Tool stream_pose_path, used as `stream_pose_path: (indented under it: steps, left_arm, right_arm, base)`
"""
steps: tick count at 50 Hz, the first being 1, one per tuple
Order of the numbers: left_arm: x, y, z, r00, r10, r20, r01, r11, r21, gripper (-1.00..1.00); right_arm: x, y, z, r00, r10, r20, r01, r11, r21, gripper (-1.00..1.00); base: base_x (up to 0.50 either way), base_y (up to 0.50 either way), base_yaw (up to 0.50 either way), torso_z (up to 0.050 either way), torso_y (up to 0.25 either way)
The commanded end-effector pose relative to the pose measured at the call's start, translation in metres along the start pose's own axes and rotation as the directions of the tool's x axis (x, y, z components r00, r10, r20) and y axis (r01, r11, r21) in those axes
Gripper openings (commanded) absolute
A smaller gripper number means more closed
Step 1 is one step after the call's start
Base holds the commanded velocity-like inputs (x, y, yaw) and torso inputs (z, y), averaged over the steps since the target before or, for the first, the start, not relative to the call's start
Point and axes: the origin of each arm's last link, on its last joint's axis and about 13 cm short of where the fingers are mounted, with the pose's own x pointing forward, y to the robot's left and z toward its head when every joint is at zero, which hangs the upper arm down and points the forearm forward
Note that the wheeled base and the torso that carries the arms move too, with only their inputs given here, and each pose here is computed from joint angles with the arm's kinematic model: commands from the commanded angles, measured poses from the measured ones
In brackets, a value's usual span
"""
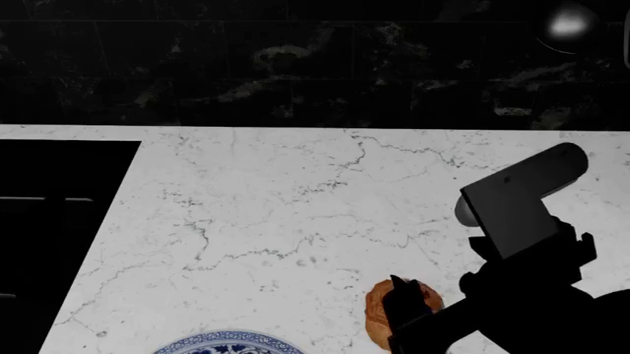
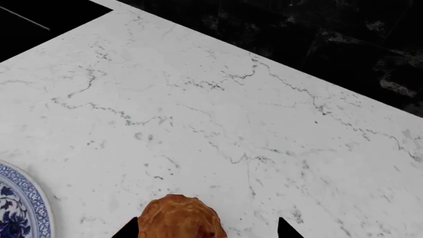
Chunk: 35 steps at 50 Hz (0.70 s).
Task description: Place the pastries on the plates.
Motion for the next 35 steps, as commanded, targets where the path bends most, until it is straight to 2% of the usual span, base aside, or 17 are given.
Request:
stream_pose_path:
  steps: [1,35]
  left_arm:
    - [0.000,-0.003,0.003,0.999,-0.046,0.022,0.047,0.999,-0.006,1.00]
    - [-0.008,-0.006,0.002,0.998,-0.056,0.019,0.056,0.998,-0.010,1.00]
  right_arm:
    - [0.004,0.008,0.003,0.998,0.055,0.028,-0.054,0.998,-0.009,1.00]
    - [0.034,0.009,-0.008,0.996,0.072,-0.043,-0.072,0.997,0.008,1.00]
  base:
    - [0.00,0.00,0.00,0.000,0.000]
    - [0.00,0.00,0.00,0.000,0.000]
